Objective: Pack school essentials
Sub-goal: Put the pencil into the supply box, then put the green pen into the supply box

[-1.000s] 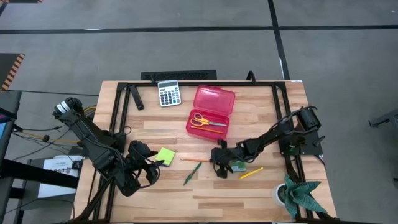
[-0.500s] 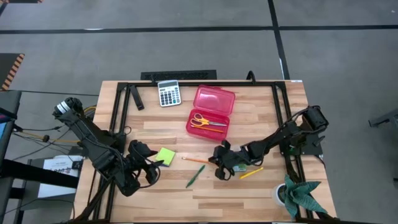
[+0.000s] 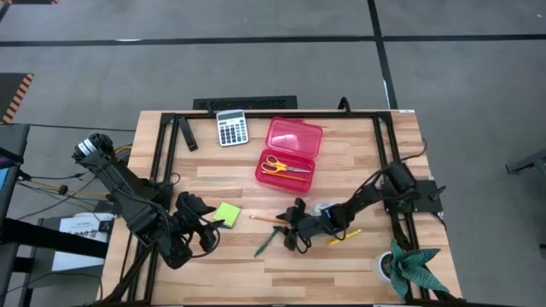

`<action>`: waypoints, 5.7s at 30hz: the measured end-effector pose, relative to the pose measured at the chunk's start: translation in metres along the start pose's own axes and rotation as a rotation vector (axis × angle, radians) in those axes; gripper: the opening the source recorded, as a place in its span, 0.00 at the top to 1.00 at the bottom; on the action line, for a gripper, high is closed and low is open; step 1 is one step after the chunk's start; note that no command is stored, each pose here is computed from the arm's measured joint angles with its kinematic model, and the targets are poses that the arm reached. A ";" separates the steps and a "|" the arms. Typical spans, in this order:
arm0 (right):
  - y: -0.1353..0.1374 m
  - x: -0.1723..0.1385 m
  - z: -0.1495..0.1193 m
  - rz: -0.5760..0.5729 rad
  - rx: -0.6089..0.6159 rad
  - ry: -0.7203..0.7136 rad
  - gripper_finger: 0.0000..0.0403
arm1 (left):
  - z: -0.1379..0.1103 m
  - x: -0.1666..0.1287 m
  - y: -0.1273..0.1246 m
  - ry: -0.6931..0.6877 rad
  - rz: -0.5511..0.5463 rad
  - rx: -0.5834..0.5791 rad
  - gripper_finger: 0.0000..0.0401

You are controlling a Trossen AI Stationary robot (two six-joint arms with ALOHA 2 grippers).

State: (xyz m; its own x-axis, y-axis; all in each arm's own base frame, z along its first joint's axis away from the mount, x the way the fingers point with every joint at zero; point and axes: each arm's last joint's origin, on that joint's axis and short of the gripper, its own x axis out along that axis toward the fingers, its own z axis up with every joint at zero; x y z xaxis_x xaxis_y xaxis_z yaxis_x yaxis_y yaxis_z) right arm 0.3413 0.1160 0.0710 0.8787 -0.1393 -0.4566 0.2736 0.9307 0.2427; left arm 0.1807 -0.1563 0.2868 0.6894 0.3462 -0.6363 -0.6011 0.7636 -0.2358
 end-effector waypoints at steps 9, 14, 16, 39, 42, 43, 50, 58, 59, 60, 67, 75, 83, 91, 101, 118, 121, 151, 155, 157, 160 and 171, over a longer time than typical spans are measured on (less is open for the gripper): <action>-0.006 0.008 -0.011 -0.044 0.008 0.005 0.58 | 0.000 0.001 0.001 0.014 0.006 0.000 0.43; -0.008 0.005 0.001 0.005 -0.009 0.023 0.61 | 0.000 0.001 0.001 0.014 0.011 -0.005 0.43; -0.007 0.001 0.006 -0.002 -0.051 0.028 0.61 | 0.000 0.001 0.001 0.016 0.011 -0.006 0.43; -0.010 0.013 -0.034 -0.158 -0.035 -0.012 0.75 | 0.001 0.001 0.002 0.009 0.019 -0.006 0.43; -0.011 0.013 -0.033 -0.164 -0.031 -0.015 0.84 | 0.001 0.001 0.002 0.009 0.019 -0.006 0.43; -0.012 0.013 -0.033 -0.165 -0.028 -0.016 0.86 | 0.001 0.001 0.002 0.009 0.019 -0.007 0.43; -0.011 0.010 -0.025 -0.143 -0.005 -0.010 0.97 | 0.001 0.001 0.002 0.009 0.019 -0.025 0.43; -0.008 -0.001 -0.001 -0.100 -0.034 0.004 0.98 | 0.001 0.001 0.002 0.002 0.020 -0.025 0.43; -0.007 -0.003 0.004 -0.100 -0.033 0.003 0.98 | 0.001 0.001 0.002 -0.001 0.020 -0.024 0.43; -0.007 -0.005 0.007 -0.099 -0.040 0.005 0.98 | 0.001 0.001 0.002 -0.007 0.021 -0.024 0.43; -0.002 -0.020 0.035 -0.087 -0.086 -0.038 0.97 | 0.002 0.001 0.002 -0.037 0.025 -0.024 0.43; -0.023 -0.033 0.084 -0.129 -0.148 -0.086 0.97 | 0.002 0.001 0.002 -0.050 0.026 -0.024 0.43; -0.075 -0.045 0.137 -0.159 -0.231 -0.112 0.97 | 0.002 0.001 0.002 -0.051 0.025 -0.042 0.43; -0.117 -0.038 0.149 -0.128 -0.193 -0.088 0.97 | 0.002 0.001 0.002 -0.049 0.024 -0.055 0.43; -0.136 -0.023 0.113 -0.092 -0.133 -0.023 0.97 | 0.002 0.001 0.002 -0.049 0.024 -0.055 0.43; -0.140 -0.006 0.084 0.009 -0.055 -0.004 0.97 | 0.002 0.001 0.004 -0.050 0.035 -0.043 0.43; -0.139 -0.006 0.083 0.011 -0.058 0.004 0.96 | 0.002 0.001 0.004 -0.050 0.035 -0.042 0.43; -0.141 -0.007 0.076 -0.015 -0.034 0.085 0.58 | 0.002 0.001 0.004 -0.050 0.036 -0.041 0.43; -0.137 -0.016 0.092 0.004 -0.021 0.015 0.52 | 0.002 0.001 0.004 -0.049 0.035 -0.041 0.43; -0.134 -0.022 0.101 0.014 -0.020 -0.017 0.52 | 0.002 0.001 0.004 -0.049 0.036 -0.037 0.43; -0.126 -0.034 0.116 0.043 -0.011 -0.072 0.52 | 0.002 0.001 0.004 -0.049 0.041 -0.031 0.43; -0.042 -0.045 0.094 0.262 -0.137 -0.089 0.54 | 0.002 0.001 0.004 -0.049 0.041 -0.006 0.43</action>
State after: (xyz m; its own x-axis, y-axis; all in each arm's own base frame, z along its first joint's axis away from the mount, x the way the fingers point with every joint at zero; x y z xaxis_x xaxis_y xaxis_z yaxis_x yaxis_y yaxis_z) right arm 0.3266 0.0514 0.1616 0.9450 0.0878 -0.3151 -0.0167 0.9750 0.2217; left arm 0.1797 -0.1513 0.2867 0.6825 0.4037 -0.6092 -0.6319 0.7449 -0.2143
